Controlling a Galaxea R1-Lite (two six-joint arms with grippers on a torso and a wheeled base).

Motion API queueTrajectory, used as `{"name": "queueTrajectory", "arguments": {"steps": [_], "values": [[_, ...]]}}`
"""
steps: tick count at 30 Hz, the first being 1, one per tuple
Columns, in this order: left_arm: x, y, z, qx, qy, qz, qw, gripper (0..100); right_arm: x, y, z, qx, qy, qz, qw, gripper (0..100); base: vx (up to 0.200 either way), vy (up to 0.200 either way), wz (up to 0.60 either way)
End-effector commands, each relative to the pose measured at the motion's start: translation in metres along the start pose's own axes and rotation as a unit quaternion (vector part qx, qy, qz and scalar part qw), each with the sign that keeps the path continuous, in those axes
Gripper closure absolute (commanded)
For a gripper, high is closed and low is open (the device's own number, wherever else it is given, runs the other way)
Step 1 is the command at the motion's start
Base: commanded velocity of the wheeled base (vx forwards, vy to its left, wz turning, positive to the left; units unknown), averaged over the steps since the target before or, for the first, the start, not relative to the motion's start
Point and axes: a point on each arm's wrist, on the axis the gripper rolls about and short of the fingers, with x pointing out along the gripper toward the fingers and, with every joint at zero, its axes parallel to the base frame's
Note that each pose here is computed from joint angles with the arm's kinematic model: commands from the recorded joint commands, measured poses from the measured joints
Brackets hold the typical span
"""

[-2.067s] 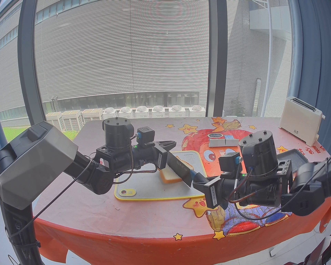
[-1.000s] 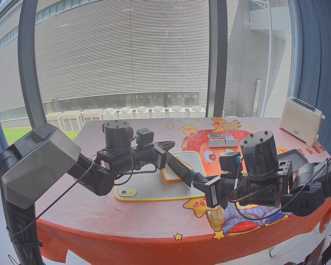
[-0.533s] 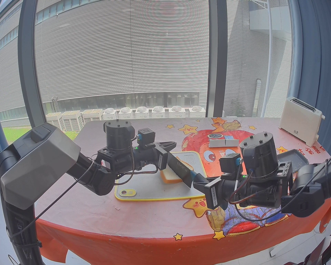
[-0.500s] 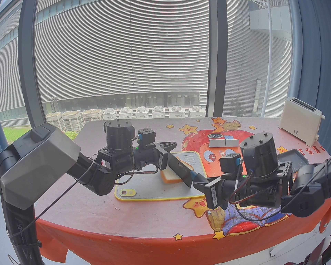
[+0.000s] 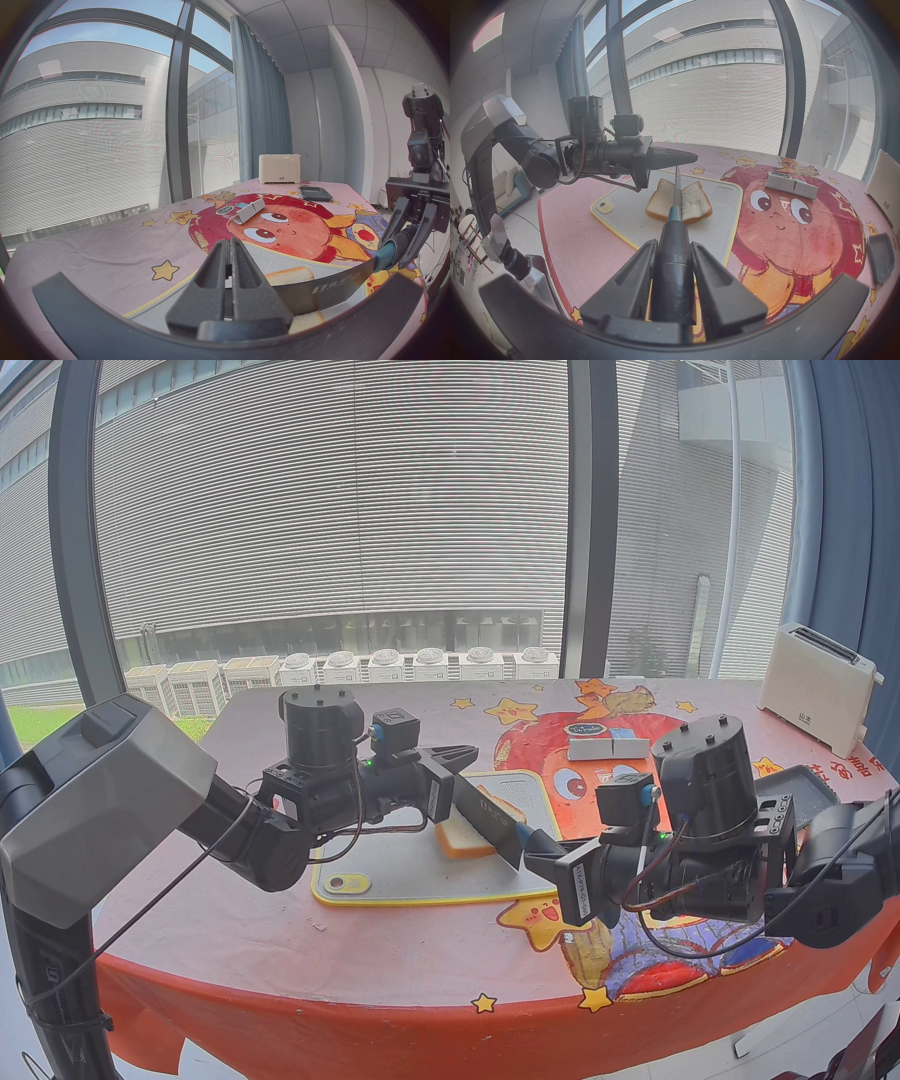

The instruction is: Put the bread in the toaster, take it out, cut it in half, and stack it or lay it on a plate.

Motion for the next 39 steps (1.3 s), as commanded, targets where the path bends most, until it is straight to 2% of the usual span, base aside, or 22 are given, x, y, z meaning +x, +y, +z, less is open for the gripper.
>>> {"name": "queueTrajectory", "arguments": {"steps": [1,8,12,19,26,35,39], "values": [[0.001,0.001,-0.003,-0.002,0.003,0.002,1.0000,100,0.001,0.000,-0.002,-0.001,0.001,0.000,1.0000,100,0.000,0.000,0.00],[0.000,0.000,0.005,0.002,-0.005,0.000,1.0000,100,0.004,-0.001,-0.007,-0.003,0.016,-0.003,0.9999,100,0.000,0.000,0.00],[-0.004,-0.002,0.014,0.005,-0.014,0.000,0.9999,100,0.003,0.000,-0.004,-0.002,0.008,-0.002,1.0000,100,0.000,0.000,0.00],[-0.003,-0.001,0.007,0.002,-0.006,0.001,1.0000,100,0.000,0.001,0.004,0.004,-0.010,0.002,0.9999,100,0.000,0.000,0.00],[-0.001,0.003,0.001,-0.001,-0.002,0.004,1.0000,100,0.003,0.000,-0.001,0.001,0.001,0.000,1.0000,100,0.000,0.000,0.00],[-0.008,-0.004,0.023,0.010,-0.024,0.000,0.9997,100,0.003,0.000,-0.002,0.000,0.004,-0.001,1.0000,100,0.000,0.000,0.00],[-0.009,-0.004,0.021,0.008,-0.021,0.000,0.9997,100,0.000,0.001,0.004,0.003,-0.009,0.002,1.0000,100,0.000,0.000,0.00]]}}
